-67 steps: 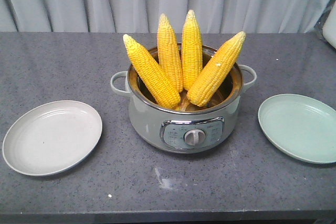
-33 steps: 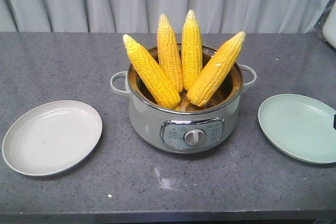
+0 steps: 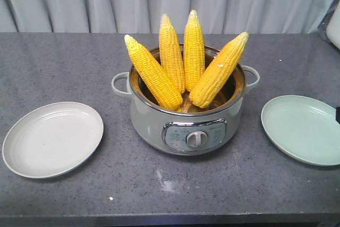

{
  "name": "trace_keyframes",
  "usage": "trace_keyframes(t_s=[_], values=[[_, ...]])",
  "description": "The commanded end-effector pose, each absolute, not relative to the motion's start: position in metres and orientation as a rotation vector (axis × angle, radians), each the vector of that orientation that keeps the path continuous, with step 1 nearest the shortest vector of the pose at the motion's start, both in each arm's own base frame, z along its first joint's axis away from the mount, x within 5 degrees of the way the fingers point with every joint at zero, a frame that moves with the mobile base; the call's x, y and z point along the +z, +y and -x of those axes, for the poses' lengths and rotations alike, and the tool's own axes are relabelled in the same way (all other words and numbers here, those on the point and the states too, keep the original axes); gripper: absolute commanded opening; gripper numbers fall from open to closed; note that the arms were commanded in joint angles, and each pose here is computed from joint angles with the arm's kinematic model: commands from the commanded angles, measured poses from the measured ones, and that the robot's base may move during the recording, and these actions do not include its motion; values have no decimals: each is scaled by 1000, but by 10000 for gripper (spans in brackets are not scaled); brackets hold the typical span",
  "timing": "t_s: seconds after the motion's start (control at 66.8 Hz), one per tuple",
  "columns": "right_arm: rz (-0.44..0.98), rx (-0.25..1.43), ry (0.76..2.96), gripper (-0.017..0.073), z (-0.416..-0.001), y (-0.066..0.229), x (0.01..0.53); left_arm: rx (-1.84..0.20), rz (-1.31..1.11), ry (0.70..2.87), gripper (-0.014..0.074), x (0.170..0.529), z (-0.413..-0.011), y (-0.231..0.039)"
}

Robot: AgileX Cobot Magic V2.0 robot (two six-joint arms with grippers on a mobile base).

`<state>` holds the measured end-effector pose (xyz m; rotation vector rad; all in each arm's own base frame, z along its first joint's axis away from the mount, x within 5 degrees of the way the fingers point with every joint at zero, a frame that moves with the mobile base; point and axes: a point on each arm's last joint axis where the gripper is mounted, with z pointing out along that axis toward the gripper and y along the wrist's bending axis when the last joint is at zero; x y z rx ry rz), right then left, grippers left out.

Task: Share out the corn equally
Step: 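Reach the right gripper into the pot and grasp a corn cob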

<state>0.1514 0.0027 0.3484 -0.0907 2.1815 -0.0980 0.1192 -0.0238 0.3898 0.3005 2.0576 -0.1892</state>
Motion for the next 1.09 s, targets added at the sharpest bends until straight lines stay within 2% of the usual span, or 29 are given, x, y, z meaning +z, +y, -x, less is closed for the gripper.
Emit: trace_keyframes(t_s=[0.0, 0.195, 0.449, 0.809, 1.078], values=[[105, -96, 2106, 649, -160, 4, 367, -314, -344, 1953, 545, 404, -130, -34], [145, -25, 2124, 629, -181, 11, 376, -511, -494, 1902, 545, 402, -145, -52], [196, 62, 2148, 610, -221, 22, 382, -605, -615, 1918, 545, 394, -158, -67], [251, 295, 2156, 594, -290, 44, 376, -624, -641, 1917, 545, 393, -158, -72], [273, 408, 2142, 594, -337, 55, 371, -625, -642, 1918, 545, 392, -158, -72]])
